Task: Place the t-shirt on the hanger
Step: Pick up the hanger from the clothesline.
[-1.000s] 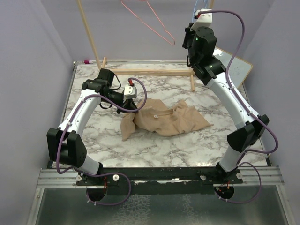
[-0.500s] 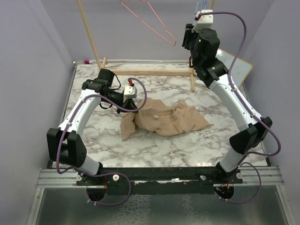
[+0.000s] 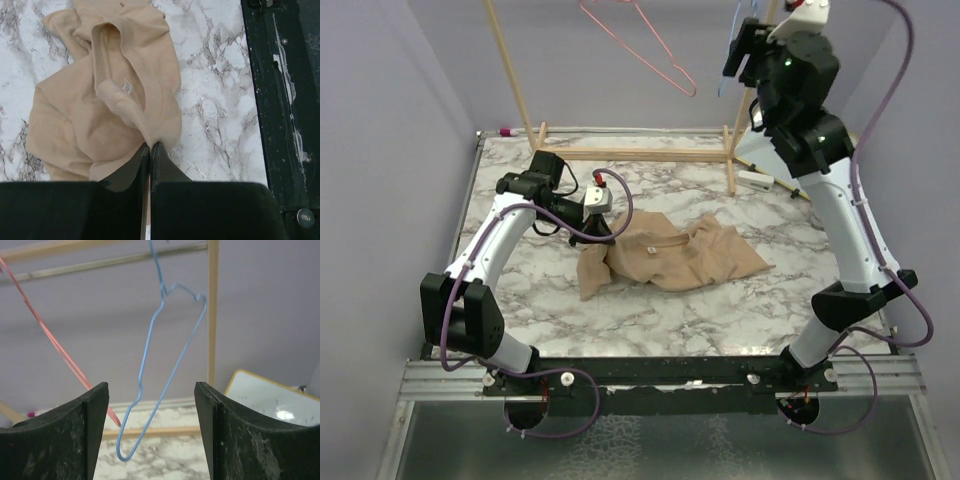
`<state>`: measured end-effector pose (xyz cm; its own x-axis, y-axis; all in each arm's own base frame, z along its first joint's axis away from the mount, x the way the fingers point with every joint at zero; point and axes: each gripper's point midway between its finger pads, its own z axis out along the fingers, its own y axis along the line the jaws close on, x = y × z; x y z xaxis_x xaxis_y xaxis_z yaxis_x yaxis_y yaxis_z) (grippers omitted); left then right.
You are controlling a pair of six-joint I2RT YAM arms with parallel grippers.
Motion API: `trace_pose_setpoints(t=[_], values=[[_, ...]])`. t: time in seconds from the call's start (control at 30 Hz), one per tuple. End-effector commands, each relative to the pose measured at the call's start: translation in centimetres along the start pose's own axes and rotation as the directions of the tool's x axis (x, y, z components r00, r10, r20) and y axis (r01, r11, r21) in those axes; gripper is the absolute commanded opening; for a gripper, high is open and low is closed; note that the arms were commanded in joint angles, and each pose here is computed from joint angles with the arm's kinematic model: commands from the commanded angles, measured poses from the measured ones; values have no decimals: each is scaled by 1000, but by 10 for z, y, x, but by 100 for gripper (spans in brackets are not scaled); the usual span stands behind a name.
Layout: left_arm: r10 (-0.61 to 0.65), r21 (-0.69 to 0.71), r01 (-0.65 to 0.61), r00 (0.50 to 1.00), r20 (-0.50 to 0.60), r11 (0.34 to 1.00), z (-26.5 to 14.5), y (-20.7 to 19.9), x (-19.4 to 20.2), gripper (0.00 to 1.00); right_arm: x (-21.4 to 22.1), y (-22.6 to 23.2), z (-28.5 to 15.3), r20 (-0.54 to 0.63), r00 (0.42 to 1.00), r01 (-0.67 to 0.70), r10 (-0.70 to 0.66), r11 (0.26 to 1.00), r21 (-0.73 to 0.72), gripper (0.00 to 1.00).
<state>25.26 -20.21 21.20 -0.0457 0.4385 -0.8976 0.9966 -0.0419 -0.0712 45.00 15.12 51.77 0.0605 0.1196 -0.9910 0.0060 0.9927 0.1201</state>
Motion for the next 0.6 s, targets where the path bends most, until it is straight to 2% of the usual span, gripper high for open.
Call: trace_pose_setpoints(t=[0.0, 0.33, 0.57], values=[[39, 15, -40, 997, 62, 999, 0, -8, -15, 0, -26, -5, 2, 21, 998, -64, 64, 998, 10, 69], [45, 21, -47, 996, 79, 999, 2, -14, -14, 0, -32, 21, 33, 62, 976, -199, 208, 972, -127, 67], [46, 23, -48, 995, 92, 999, 4, -16, -14, 0, -18, 39, 66, 81, 965, -237, 251, 960, -147, 66]])
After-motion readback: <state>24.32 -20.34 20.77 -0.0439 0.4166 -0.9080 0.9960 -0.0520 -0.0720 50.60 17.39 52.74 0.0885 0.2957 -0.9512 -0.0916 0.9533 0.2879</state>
